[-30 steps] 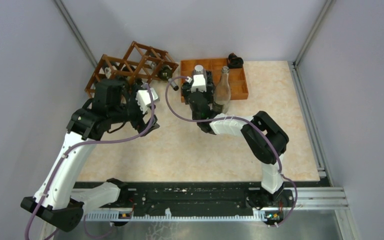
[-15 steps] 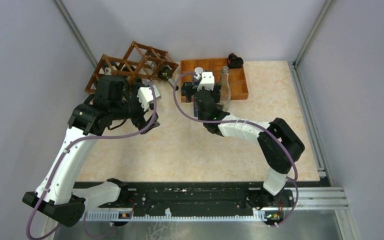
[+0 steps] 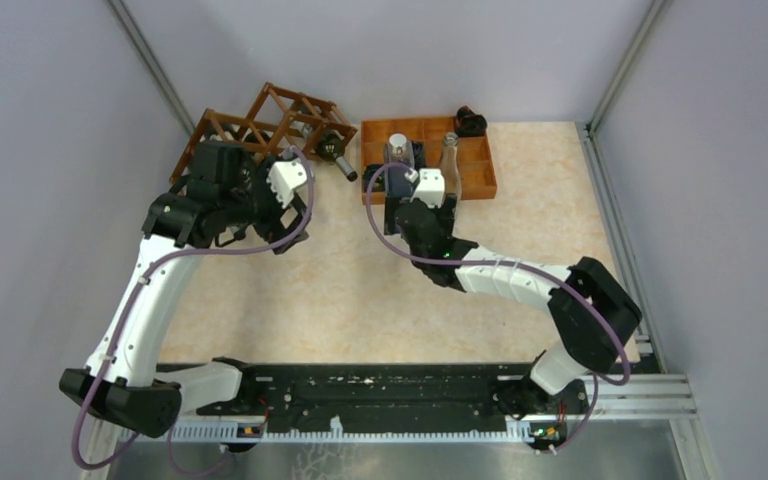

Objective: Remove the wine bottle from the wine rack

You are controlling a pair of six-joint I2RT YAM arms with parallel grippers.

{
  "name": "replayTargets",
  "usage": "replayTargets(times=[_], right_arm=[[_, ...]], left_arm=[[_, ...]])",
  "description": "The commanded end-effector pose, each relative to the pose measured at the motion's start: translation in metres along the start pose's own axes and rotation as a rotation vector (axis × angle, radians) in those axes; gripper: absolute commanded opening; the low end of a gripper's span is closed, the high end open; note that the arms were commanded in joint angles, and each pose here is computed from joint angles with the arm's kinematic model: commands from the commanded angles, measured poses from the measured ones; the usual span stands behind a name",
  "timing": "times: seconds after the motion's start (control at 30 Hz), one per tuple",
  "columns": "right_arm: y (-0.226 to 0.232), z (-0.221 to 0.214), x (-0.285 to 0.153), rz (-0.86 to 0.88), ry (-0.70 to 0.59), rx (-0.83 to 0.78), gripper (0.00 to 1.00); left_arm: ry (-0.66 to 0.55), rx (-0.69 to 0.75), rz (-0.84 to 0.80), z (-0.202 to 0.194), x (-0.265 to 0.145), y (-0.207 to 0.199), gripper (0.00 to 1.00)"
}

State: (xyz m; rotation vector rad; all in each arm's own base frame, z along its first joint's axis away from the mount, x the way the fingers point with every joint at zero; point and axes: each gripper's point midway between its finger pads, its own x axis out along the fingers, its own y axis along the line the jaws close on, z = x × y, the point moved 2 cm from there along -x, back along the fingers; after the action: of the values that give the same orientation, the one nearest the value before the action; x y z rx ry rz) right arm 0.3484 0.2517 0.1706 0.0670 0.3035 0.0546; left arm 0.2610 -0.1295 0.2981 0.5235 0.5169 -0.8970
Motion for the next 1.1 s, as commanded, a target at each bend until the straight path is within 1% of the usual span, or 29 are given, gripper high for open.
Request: replayTargets(times=[0.0, 0.07, 0.17, 0.27, 0.43, 0.5, 0.57, 0.67, 0.77, 0.83, 1.0, 1.07], right_arm=[[0.006, 0.008, -0.03, 0.062, 0.016, 0.064, 0.99], [0.01, -0.003, -0.041, 0.107, 0.059, 0.087, 0.99], [0.015, -0.016, -0.057, 0.205, 0.135, 0.176, 0.99], [0.014, -0.029, -0.071, 0.283, 0.189, 0.179, 0.99], [0.005, -0.045, -0.087, 0.344, 0.229, 0.199, 0.99], [0.004, -0.045, -0.091, 0.363, 0.233, 0.212, 0.99], [0.003, -0.046, -0.093, 0.373, 0.238, 0.216, 0.97], [0.005, -0.052, -0.095, 0.385, 0.259, 0.206, 0.93], [0.005, -0.058, -0.095, 0.384, 0.29, 0.186, 0.89], [0.006, -0.061, -0.096, 0.387, 0.305, 0.175, 0.88], [0.01, -0.062, -0.1, 0.408, 0.304, 0.163, 0.87], [0.011, -0.062, -0.102, 0.418, 0.301, 0.158, 0.87]], left_arm=[[0.054, 0.019, 0.099, -0.019, 0.002, 0.033, 0.99], [0.095, 0.007, 0.135, -0.034, 0.005, 0.045, 0.99], [0.149, -0.018, 0.184, -0.059, 0.009, 0.059, 0.99], [0.182, -0.054, 0.226, -0.086, 0.007, 0.072, 0.99], [0.218, -0.069, 0.299, -0.123, 0.001, 0.095, 0.99], [0.227, -0.075, 0.331, -0.128, 0.001, 0.106, 0.99], [0.242, -0.036, 0.348, -0.13, 0.002, 0.114, 0.98], [0.261, 0.075, 0.393, -0.137, 0.005, 0.125, 0.94], [0.28, 0.207, 0.408, -0.146, 0.008, 0.129, 0.92], [0.268, 0.297, 0.412, -0.147, 0.01, 0.128, 0.92], [0.19, 0.612, 0.42, -0.138, 0.014, 0.117, 0.94], [0.195, 0.729, 0.408, -0.14, 0.019, 0.115, 0.94]])
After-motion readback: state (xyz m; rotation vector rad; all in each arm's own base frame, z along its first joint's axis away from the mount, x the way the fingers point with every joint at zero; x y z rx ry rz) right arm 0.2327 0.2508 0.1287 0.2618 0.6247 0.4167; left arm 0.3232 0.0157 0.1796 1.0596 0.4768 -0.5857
